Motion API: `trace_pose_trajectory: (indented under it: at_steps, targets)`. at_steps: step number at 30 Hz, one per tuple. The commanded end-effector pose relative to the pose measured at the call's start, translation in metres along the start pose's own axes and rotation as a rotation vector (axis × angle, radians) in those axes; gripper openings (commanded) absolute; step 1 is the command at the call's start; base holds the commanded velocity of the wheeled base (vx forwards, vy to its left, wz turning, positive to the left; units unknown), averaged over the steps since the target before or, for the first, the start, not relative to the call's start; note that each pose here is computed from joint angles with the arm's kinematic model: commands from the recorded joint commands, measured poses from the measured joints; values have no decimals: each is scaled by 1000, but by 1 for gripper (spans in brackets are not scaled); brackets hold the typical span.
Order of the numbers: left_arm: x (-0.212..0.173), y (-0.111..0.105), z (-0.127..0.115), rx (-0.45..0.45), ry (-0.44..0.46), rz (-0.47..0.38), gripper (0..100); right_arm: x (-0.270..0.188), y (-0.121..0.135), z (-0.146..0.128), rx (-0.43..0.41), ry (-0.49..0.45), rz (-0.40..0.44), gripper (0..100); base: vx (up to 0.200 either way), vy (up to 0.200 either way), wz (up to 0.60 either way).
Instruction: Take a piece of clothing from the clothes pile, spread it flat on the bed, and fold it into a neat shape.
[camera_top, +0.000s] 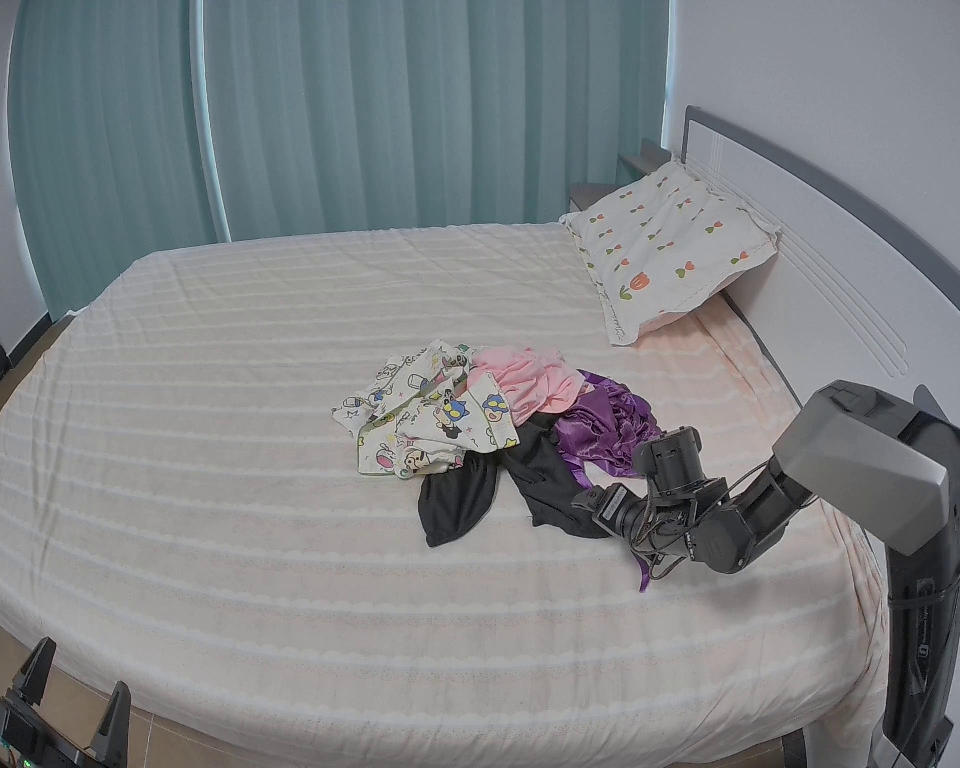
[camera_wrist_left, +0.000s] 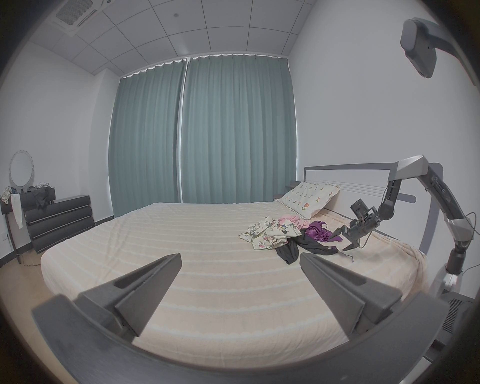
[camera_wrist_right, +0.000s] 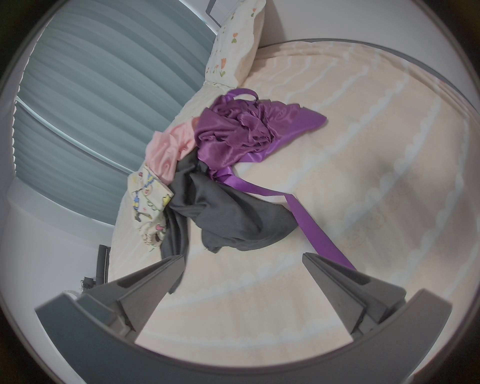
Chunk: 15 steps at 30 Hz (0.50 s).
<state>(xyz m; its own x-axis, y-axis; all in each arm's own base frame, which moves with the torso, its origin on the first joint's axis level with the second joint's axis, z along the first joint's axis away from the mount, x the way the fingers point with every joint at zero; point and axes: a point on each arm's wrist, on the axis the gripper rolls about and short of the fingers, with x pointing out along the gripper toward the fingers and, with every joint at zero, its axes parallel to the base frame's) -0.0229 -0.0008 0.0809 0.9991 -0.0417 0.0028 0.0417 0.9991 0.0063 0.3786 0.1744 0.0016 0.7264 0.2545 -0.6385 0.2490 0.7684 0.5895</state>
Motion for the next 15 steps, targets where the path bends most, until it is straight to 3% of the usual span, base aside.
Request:
trace_pose_trajectory:
  at_steps: [1,8,15]
  targets:
    - [0,0,-5,0,0,0,100,24,-10,-12,-6,11,-39,100,0,0,0]
    - [0,0,-5,0,0,0,100,33,-11,-14,-10,7,-36,100,0,0,0]
    - [0,0,-5,0,0,0,100,67,-2,-10,-20,-98,-35,100,0,0,0]
